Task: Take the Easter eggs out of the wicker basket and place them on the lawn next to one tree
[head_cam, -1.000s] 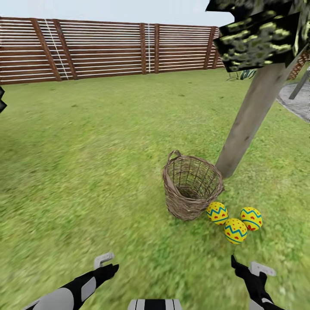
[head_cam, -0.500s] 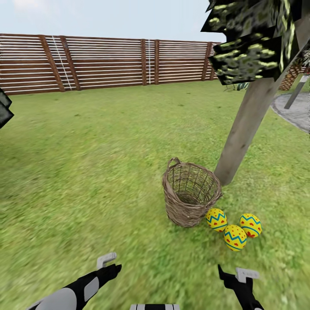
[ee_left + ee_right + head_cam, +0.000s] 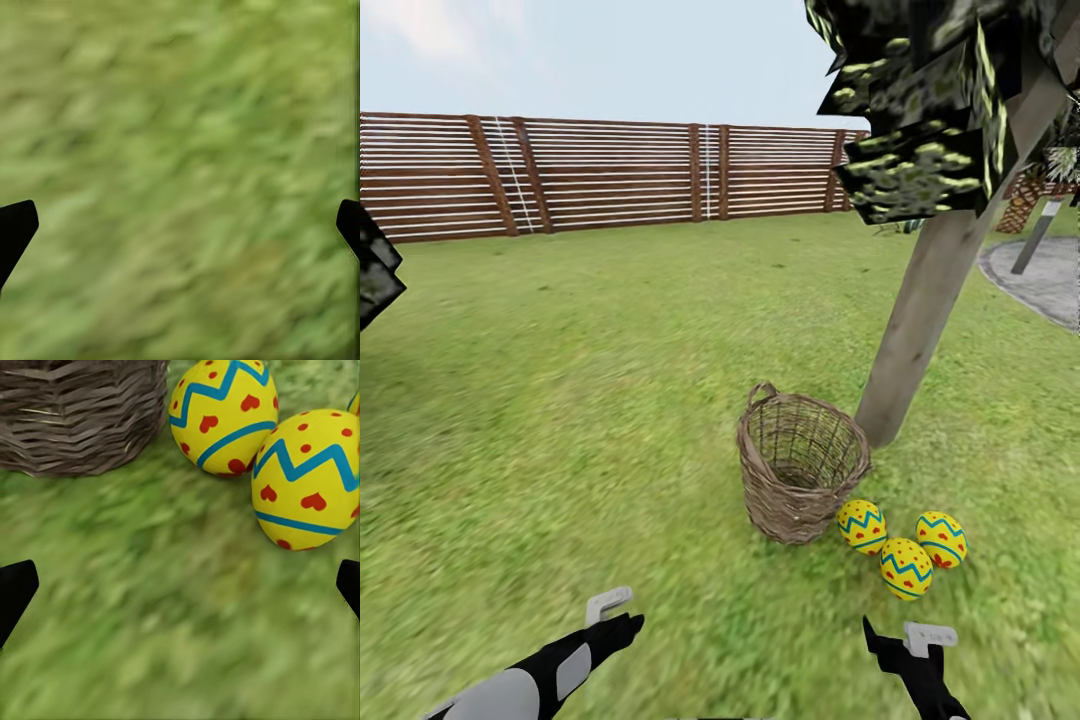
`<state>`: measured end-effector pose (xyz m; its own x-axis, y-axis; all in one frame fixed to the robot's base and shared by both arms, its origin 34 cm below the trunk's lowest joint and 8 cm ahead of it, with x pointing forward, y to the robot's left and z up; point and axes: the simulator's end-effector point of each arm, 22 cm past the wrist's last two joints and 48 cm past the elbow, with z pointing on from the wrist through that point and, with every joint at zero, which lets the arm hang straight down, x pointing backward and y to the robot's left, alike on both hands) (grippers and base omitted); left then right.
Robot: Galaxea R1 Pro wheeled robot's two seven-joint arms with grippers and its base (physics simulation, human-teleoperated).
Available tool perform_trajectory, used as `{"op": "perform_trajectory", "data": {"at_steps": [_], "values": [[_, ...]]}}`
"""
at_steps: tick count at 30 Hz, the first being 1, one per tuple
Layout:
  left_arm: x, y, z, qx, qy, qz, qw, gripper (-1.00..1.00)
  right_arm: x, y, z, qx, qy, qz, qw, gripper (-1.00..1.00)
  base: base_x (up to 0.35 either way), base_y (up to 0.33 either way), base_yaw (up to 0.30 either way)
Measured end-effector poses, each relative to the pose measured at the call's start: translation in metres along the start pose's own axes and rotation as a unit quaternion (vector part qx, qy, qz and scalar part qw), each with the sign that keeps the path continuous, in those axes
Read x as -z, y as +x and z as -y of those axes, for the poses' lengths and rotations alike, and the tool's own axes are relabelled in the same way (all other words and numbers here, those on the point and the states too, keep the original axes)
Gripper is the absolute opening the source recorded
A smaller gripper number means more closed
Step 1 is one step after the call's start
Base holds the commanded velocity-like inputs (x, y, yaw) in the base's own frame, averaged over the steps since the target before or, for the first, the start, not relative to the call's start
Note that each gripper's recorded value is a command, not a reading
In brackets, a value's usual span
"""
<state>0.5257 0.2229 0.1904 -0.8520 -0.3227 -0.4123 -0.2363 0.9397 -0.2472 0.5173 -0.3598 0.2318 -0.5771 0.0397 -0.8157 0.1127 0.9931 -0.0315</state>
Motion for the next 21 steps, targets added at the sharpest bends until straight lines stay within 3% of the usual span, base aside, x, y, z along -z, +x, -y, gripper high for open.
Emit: {"op": "perform_trajectory", "data": {"at_steps": [21], "values": [[0.025,-0.037,0.016,-0.005,0.014,0.039,0.9991,1.0,0.006,-0.046,-0.001,-0.005,-0.001,0.043,0.9991,1.0,0.0,0.0,0.0]]}}
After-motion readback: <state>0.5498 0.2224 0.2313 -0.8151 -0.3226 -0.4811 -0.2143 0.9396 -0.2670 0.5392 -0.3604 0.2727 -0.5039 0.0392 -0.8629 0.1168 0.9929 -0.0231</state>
